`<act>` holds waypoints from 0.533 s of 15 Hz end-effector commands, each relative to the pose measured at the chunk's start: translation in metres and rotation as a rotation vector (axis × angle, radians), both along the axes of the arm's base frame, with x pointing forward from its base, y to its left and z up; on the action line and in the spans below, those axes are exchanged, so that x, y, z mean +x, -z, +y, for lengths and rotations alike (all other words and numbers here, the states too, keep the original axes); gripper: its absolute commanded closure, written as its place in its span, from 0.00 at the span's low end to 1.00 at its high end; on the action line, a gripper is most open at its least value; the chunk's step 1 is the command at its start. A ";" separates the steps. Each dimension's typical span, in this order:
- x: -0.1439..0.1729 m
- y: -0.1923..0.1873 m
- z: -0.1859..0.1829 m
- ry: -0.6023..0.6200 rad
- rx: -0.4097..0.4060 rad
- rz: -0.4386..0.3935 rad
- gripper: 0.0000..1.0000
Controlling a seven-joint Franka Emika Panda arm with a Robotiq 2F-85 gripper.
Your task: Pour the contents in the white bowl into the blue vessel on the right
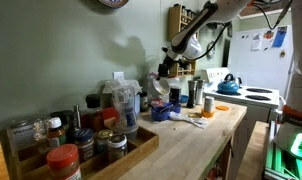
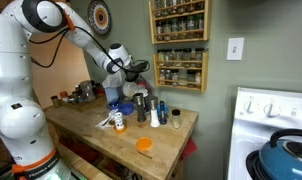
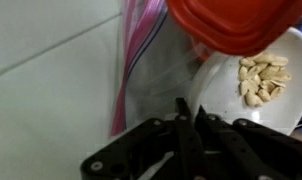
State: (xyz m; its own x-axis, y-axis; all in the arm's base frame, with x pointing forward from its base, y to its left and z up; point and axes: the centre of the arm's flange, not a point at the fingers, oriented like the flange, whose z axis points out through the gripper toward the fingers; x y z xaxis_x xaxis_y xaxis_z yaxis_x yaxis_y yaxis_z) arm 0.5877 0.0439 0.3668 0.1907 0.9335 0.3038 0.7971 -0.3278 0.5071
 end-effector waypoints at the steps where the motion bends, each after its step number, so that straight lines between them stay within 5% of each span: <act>1: -0.026 -0.009 -0.013 -0.014 -0.014 -0.056 0.98; 6: -0.052 -0.019 -0.008 -0.122 0.041 -0.050 0.98; 8: -0.027 -0.017 0.013 -0.097 0.026 -0.051 0.93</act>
